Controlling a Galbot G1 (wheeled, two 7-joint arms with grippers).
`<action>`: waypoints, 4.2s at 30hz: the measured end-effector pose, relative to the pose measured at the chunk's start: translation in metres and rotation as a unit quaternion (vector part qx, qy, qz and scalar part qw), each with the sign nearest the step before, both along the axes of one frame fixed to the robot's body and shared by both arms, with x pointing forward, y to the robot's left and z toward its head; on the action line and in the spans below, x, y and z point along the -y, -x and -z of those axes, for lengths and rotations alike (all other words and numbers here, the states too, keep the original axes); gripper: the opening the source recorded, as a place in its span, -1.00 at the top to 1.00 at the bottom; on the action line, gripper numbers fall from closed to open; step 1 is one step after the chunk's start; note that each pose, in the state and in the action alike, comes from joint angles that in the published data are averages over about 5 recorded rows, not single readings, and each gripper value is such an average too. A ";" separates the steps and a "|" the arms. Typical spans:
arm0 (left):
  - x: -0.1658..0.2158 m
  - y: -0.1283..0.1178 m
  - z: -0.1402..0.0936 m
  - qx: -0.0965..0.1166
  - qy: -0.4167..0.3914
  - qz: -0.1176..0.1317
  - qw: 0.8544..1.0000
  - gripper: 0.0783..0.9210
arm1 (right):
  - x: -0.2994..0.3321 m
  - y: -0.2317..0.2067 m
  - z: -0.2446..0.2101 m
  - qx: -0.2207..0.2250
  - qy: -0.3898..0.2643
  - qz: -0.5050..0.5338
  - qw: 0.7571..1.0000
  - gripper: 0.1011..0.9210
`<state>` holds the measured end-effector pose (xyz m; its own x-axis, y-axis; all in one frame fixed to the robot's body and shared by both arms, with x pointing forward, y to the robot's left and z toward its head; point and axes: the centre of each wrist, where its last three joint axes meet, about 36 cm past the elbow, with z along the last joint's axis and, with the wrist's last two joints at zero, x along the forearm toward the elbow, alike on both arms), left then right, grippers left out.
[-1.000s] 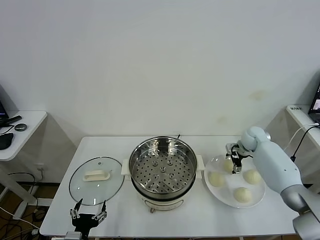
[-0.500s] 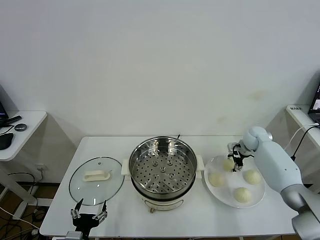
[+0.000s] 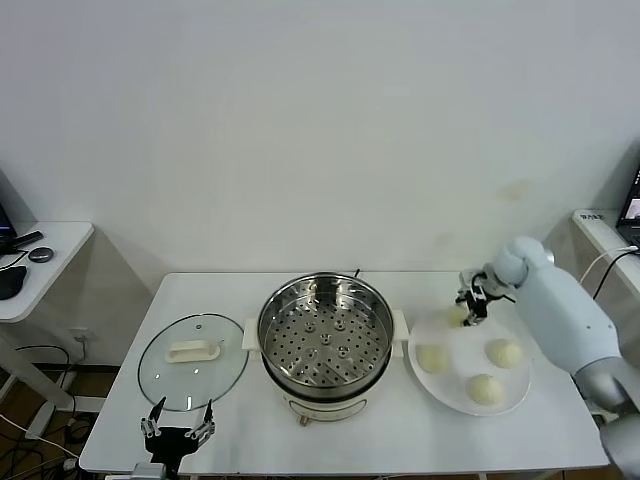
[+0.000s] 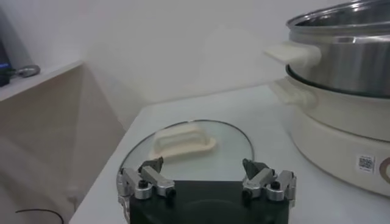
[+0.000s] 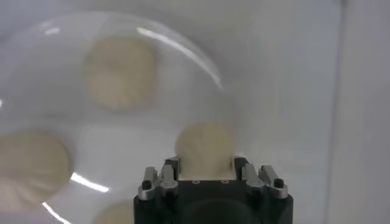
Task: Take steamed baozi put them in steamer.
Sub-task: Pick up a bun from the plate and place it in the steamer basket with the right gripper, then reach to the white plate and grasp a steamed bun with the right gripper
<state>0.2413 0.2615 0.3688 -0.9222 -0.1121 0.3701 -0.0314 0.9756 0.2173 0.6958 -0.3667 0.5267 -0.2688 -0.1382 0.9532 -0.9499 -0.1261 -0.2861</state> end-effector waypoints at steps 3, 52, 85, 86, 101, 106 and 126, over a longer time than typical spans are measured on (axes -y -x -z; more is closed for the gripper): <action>0.002 0.000 -0.001 0.003 -0.003 0.000 1.000 -0.77 | -0.023 -0.012 -0.038 0.014 -0.024 -0.039 0.999 -0.06; 0.007 0.003 -0.003 0.004 0.006 -0.014 1.000 -0.77 | -0.331 -0.026 -0.075 -0.022 0.068 -0.618 0.783 -0.22; 0.004 -0.003 -0.011 0.004 0.007 0.000 1.000 -0.77 | -0.203 -0.010 -0.224 0.017 -0.028 -0.300 0.953 -0.76; 0.003 -0.003 -0.011 0.004 0.007 0.000 1.000 -0.77 | -0.190 -0.007 -0.226 0.013 -0.033 -0.273 0.961 -0.76; -0.003 0.002 -0.013 -0.005 0.013 0.003 1.000 -0.77 | -0.042 0.064 -0.111 -0.054 -0.047 0.009 0.997 -0.76; -0.004 0.004 -0.011 -0.010 0.012 0.001 1.000 -0.77 | -0.026 0.079 -0.063 -0.066 -0.022 0.037 0.997 -0.76; -0.002 0.008 -0.009 -0.017 0.009 0.003 1.000 -0.77 | -0.040 0.092 0.042 -0.076 -0.005 0.048 0.996 -0.76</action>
<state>0.2336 0.2635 0.3778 -0.9101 -0.0989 0.4025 -0.0181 0.9796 0.1999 0.6034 -0.3263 0.4849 -0.1338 -0.1283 0.9827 -0.9899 -0.0296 -0.1387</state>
